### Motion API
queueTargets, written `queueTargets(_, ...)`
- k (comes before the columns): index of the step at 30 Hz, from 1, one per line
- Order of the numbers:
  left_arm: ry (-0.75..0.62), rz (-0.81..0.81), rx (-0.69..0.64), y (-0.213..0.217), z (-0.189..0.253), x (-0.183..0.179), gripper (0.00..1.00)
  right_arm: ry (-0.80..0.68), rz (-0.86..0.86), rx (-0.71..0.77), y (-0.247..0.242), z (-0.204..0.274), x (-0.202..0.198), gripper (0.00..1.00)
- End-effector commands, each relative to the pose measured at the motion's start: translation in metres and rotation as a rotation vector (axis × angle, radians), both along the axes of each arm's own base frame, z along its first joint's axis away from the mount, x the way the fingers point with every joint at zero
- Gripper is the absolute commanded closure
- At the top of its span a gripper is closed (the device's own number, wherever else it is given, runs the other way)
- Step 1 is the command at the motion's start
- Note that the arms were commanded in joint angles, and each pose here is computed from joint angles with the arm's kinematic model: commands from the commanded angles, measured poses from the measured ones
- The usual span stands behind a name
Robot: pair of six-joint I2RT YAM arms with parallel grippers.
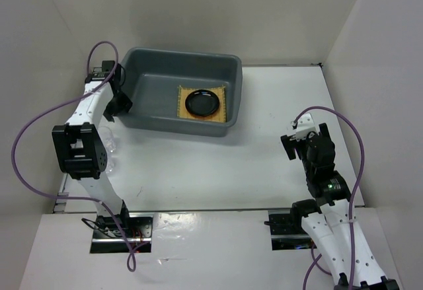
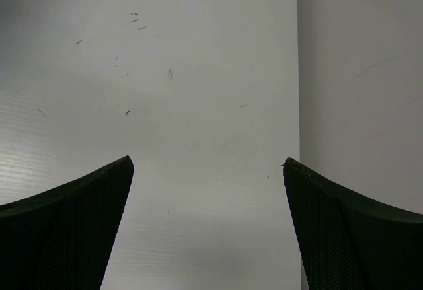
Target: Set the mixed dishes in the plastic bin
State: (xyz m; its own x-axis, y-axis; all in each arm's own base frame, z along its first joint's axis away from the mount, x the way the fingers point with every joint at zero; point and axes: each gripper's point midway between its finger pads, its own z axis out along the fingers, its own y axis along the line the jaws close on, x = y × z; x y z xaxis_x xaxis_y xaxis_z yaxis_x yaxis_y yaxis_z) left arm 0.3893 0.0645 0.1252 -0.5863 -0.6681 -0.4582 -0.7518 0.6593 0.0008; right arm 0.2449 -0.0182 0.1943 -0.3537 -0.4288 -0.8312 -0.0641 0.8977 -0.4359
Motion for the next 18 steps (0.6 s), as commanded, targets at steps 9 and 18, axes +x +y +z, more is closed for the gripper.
queueTargets(9,-0.552,-0.247,0.054,-0.034,0.189,0.054,0.00,-0.025,0.003,0.001,0.002,0.005,0.005,0.02)
queueTargets(18,-0.311,-0.012,0.128,0.076,0.123,0.010,0.04,-0.034,0.003,0.002,0.002,0.007,0.004,0.02)
